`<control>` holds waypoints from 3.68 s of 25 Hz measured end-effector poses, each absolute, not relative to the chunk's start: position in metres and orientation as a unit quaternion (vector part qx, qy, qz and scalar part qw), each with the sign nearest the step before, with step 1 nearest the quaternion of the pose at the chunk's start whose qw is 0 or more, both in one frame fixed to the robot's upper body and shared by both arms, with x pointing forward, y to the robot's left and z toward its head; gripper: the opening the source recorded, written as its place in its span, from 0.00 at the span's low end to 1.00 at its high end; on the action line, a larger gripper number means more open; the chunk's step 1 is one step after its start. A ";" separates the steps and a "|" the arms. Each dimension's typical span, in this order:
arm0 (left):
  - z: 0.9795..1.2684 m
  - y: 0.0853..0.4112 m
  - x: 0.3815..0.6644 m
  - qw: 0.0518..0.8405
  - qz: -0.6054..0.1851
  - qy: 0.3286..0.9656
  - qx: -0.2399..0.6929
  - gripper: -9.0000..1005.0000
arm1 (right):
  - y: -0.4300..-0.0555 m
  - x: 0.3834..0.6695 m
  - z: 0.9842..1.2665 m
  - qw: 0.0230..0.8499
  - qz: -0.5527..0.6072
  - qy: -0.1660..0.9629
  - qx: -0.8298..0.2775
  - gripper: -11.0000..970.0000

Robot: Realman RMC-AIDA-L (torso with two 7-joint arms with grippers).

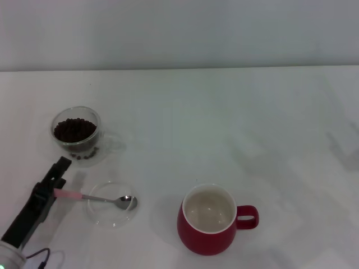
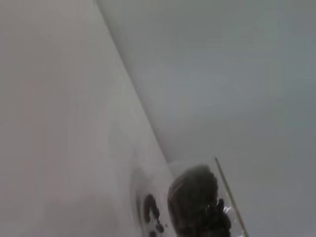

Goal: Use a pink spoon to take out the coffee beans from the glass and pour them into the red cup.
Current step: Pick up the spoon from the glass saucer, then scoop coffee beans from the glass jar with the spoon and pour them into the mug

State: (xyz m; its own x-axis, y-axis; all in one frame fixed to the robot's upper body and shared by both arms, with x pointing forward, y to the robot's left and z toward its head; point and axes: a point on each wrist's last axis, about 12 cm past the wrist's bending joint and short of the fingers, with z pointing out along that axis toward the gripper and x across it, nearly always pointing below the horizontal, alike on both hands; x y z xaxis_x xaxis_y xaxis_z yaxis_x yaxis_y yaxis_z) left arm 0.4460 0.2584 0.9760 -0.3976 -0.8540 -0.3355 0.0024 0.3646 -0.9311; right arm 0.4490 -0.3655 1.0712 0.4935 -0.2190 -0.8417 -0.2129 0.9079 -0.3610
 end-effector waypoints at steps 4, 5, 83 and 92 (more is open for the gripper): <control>0.975 0.253 0.450 0.442 -0.475 0.698 -0.302 0.77 | -0.366 0.449 1.072 0.837 -0.004 0.503 -0.214 0.69; 0.975 0.252 0.450 0.440 -0.476 0.699 -0.301 0.77 | -0.366 0.450 1.071 0.837 -0.004 0.503 -0.214 0.69; 1.017 0.295 0.451 0.548 -0.502 0.660 -0.109 0.13 | -0.359 0.424 1.064 0.845 -0.002 0.494 -0.204 0.68; 1.051 0.312 0.482 0.553 -0.514 0.655 -0.032 0.13 | -0.355 0.428 1.064 0.844 0.009 0.495 -0.209 0.67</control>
